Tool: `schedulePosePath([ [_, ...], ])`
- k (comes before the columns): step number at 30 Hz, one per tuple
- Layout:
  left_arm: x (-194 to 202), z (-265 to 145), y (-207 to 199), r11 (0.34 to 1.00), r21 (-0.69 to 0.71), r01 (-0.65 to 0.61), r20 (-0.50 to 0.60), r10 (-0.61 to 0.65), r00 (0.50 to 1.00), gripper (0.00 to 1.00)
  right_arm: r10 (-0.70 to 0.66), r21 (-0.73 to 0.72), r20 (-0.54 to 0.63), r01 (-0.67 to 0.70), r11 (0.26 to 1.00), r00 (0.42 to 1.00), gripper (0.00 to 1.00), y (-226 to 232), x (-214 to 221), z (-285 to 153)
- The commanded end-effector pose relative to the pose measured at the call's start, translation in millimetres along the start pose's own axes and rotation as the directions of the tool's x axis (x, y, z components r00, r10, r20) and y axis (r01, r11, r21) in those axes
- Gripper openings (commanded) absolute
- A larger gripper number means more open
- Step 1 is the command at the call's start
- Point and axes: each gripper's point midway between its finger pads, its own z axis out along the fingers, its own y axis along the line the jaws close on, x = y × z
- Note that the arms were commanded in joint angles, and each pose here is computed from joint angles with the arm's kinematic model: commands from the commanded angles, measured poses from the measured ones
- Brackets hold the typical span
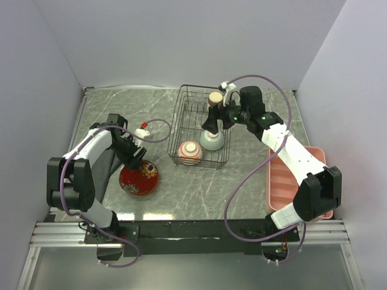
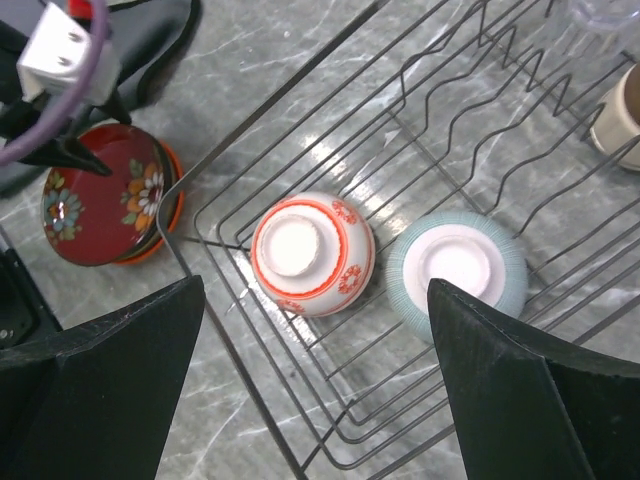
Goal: Load the mixed dishes into the dish rack
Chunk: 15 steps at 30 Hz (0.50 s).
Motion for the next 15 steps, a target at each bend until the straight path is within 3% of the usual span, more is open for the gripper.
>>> schedulePosePath([
  [1,15,14,4,0.999,0.02,-0.049,-0.049,0.05,0.998,0.68,-0.023,-0.041,0.074,0.026,0.999,0.997,1.0,17,-17,-19],
  [5,16,27,14,0.999,0.013,-0.044,-0.06,0.044,0.997,0.58,-0.02,-0.037,0.069,0.023,0.999,0.997,1.0,17,-12,-19],
  [6,10,28,19,0.999,-0.006,-0.048,-0.043,0.048,0.998,0.53,-0.017,-0.039,0.062,0.019,0.999,0.998,1.0,16,-8,-17],
  [7,7,28,22,0.999,-0.021,-0.049,-0.033,0.049,0.998,0.38,-0.018,-0.04,0.063,0.02,0.999,0.998,1.0,16,-8,-17],
  [9,-7,21,30,0.996,-0.064,-0.063,0.013,0.064,0.998,0.25,-0.016,-0.039,0.062,0.019,0.999,0.998,1.0,15,-5,-16],
  [15,-28,-2,35,0.983,-0.162,-0.091,0.105,0.109,0.988,0.1,0.012,-0.039,0.057,-0.01,0.999,0.998,1.0,14,0,-13],
])
